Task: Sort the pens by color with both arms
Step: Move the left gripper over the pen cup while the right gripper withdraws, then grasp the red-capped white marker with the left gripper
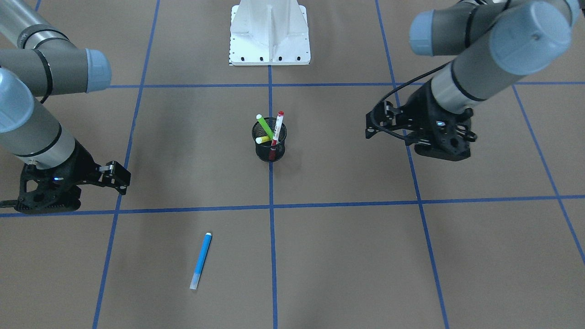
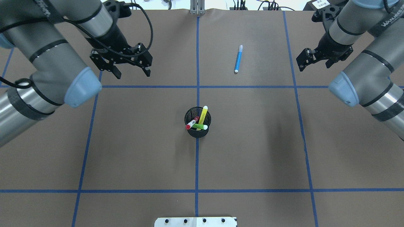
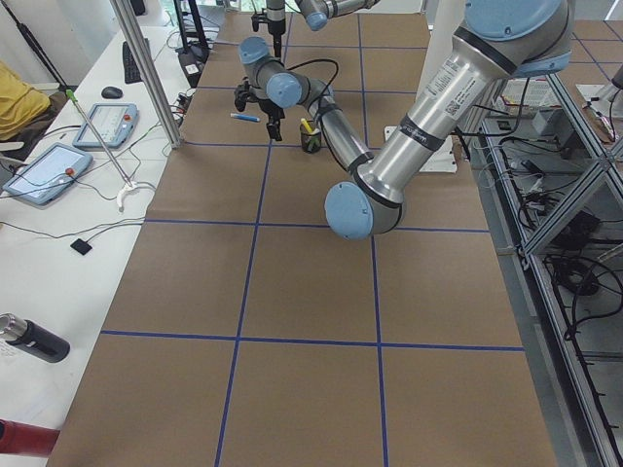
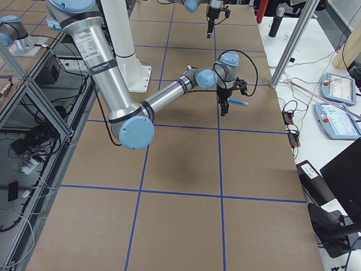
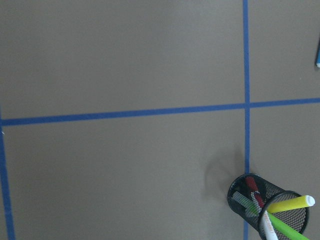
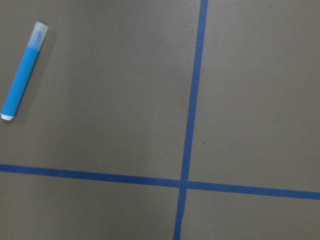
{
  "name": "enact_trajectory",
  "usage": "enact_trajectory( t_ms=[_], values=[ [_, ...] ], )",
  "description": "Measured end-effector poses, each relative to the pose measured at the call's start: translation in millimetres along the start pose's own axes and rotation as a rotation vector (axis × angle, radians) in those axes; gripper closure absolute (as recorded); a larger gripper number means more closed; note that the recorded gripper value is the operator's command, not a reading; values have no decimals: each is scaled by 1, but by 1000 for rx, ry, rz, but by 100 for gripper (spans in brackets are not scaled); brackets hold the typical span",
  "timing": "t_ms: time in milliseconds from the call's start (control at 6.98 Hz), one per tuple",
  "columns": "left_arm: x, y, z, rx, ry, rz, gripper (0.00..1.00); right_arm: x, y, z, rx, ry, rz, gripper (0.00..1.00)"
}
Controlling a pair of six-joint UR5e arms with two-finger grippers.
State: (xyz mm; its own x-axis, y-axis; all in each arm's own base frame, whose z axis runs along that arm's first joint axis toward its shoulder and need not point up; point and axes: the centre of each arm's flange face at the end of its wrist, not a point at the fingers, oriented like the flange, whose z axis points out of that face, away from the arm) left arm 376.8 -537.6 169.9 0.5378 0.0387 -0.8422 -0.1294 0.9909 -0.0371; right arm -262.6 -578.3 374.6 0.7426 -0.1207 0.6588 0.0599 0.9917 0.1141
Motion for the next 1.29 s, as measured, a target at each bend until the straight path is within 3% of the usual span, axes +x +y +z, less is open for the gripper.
enact_trajectory(
  t_ms=[143, 717, 1290],
  values=[
    [34, 9, 22, -23, -22, 0, 34, 9, 6, 1, -6, 4, -17, 0],
    [97, 51, 101, -105, -81, 41, 36, 14, 9, 2, -7, 6, -27, 0],
    [129, 58, 118, -131, -81, 45, 43, 15, 9, 5, -10, 12, -25, 0]
  ],
)
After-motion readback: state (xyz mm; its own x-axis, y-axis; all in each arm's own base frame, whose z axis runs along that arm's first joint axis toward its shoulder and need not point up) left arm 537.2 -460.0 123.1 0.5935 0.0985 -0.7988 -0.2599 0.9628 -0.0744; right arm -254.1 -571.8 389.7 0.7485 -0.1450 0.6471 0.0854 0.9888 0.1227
